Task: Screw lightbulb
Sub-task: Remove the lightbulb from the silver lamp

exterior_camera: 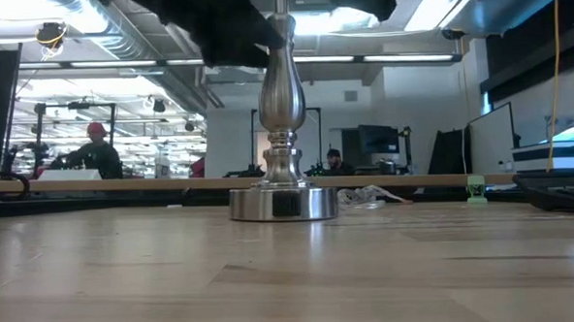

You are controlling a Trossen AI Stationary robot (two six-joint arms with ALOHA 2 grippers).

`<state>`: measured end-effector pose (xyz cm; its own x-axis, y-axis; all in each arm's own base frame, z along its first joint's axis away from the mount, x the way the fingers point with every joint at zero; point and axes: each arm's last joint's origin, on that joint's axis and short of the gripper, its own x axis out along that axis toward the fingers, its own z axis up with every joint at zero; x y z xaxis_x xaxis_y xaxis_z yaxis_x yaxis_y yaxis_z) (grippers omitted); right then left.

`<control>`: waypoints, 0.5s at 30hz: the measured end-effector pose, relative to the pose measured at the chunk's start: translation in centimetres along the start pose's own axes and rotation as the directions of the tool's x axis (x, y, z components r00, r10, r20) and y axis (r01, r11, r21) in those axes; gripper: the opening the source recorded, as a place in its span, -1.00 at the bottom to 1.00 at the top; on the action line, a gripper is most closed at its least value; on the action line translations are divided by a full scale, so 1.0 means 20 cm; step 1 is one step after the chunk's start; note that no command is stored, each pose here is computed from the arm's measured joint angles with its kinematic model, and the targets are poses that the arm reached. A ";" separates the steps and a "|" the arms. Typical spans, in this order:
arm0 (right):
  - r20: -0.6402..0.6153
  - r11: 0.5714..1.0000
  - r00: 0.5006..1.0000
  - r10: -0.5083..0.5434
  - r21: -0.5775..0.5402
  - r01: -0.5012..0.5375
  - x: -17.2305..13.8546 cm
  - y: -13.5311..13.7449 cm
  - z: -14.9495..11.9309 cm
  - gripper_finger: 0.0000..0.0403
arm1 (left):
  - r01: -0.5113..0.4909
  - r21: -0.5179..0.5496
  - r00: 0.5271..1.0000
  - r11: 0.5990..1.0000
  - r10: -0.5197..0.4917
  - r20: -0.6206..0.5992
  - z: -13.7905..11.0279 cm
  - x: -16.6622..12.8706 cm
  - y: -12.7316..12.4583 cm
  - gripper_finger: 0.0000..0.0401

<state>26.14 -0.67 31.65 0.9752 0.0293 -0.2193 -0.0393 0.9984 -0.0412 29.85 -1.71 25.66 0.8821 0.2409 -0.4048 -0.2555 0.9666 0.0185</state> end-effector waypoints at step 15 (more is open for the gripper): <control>0.012 1.000 1.000 0.001 -0.002 -0.001 -0.01 0.00 0.01 0.59 | 0.115 0.049 0.978 0.992 -0.122 0.170 -0.05 0.16 0.02 0.40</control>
<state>25.99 -0.66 31.87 0.9776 0.0308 -0.2081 -0.0406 0.9983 -0.0428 32.07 -0.56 23.43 0.9610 0.1326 -0.2426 -0.1325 0.9910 0.0170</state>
